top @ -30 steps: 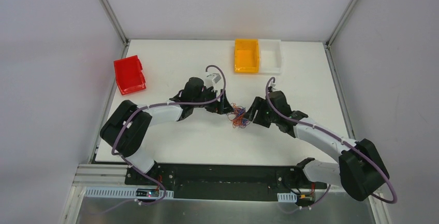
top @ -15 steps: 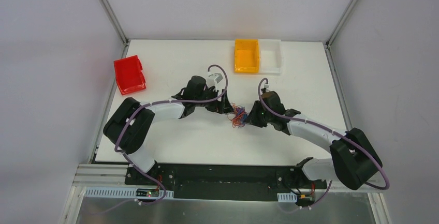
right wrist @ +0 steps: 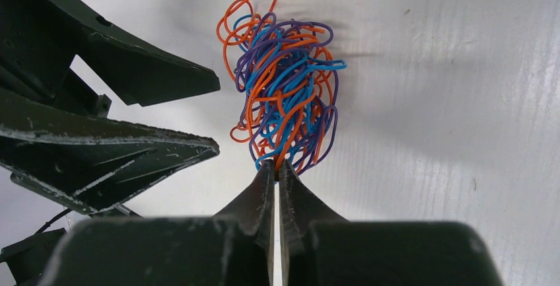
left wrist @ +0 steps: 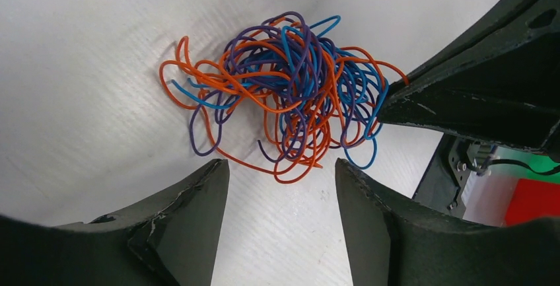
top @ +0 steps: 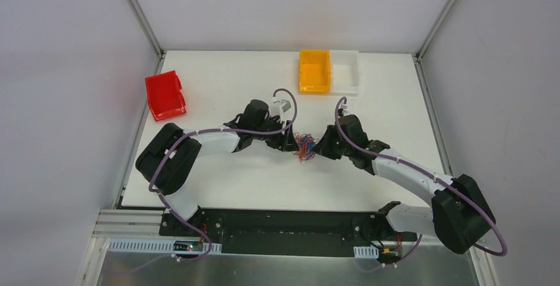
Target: Untangle the cables
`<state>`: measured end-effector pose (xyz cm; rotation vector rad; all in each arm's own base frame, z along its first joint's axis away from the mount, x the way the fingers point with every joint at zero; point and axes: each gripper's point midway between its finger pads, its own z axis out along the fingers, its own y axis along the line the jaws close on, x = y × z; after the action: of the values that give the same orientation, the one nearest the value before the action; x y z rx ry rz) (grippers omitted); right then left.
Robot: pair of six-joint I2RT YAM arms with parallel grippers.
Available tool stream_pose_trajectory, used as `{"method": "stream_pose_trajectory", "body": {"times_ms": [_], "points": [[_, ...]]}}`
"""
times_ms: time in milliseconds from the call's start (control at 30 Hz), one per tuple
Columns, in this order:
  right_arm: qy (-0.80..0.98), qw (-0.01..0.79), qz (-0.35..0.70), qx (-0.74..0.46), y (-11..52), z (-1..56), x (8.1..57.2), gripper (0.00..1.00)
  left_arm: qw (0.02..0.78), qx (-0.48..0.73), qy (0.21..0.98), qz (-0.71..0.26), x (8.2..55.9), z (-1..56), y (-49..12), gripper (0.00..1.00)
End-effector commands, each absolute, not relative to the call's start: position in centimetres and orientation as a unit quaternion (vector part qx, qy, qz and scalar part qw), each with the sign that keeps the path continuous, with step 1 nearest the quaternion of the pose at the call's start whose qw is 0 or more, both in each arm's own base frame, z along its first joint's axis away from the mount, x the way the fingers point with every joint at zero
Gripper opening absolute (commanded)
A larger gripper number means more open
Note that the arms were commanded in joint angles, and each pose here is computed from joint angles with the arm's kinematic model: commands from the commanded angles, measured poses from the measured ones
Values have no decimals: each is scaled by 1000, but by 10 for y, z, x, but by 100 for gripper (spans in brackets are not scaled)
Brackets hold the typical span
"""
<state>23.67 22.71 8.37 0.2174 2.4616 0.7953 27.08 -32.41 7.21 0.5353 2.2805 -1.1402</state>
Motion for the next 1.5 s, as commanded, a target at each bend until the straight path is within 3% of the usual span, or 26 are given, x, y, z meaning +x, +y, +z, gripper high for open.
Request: {"method": "stream_pose_trajectory", "body": {"times_ms": [0, 100, 267, 367, 533, 600, 700, 733, 867, 900, 1167, 1333, 1467], "points": [[908, 280, 302, 81, 230, 94, 240, 0, 269, 257, 825, -426, 261, 84, -335, 61], [908, 279, 302, 82, 230, 94, 240, 0, 256, 279, 830, -410, 252, 76, -334, 58], [909, 277, 299, 86, 230, 92, 241, 0, 243, 306, 831, -395, 245, 72, -341, 43], [910, 276, 298, 86, 230, 92, 240, 0, 238, 312, 837, -382, 245, 67, -343, 39], [910, 277, 297, 88, 229, 92, 242, 0, 229, 305, 851, -361, 252, 57, -344, 26], [910, 278, 295, 88, 228, 93, 242, 0, 221, 300, 861, -346, 255, 51, -341, 28], [910, 279, 294, 88, 228, 93, 242, 0, 220, 297, 867, -333, 257, 48, -338, 47], [910, 279, 294, 89, 228, 93, 242, 0, 219, 298, 867, -335, 256, 48, -338, 45], [911, 278, 291, 93, 227, 92, 242, 0, 211, 304, 862, -346, 253, 49, -342, 6], [911, 277, 289, 95, 227, 91, 243, 0, 208, 304, 862, -349, 252, 50, -343, 0], [921, 311, 165, 168, 175, 84, 251, 0, 318, 236, 863, -314, 277, 77, -309, 0], [907, 337, 61, 245, 116, 81, 250, 2, 353, 99, 893, -262, 312, 72, -249, 0], [895, 332, 39, 295, 84, 73, 244, 4, 372, 3, 898, -234, 325, 71, -199, 0]]}}
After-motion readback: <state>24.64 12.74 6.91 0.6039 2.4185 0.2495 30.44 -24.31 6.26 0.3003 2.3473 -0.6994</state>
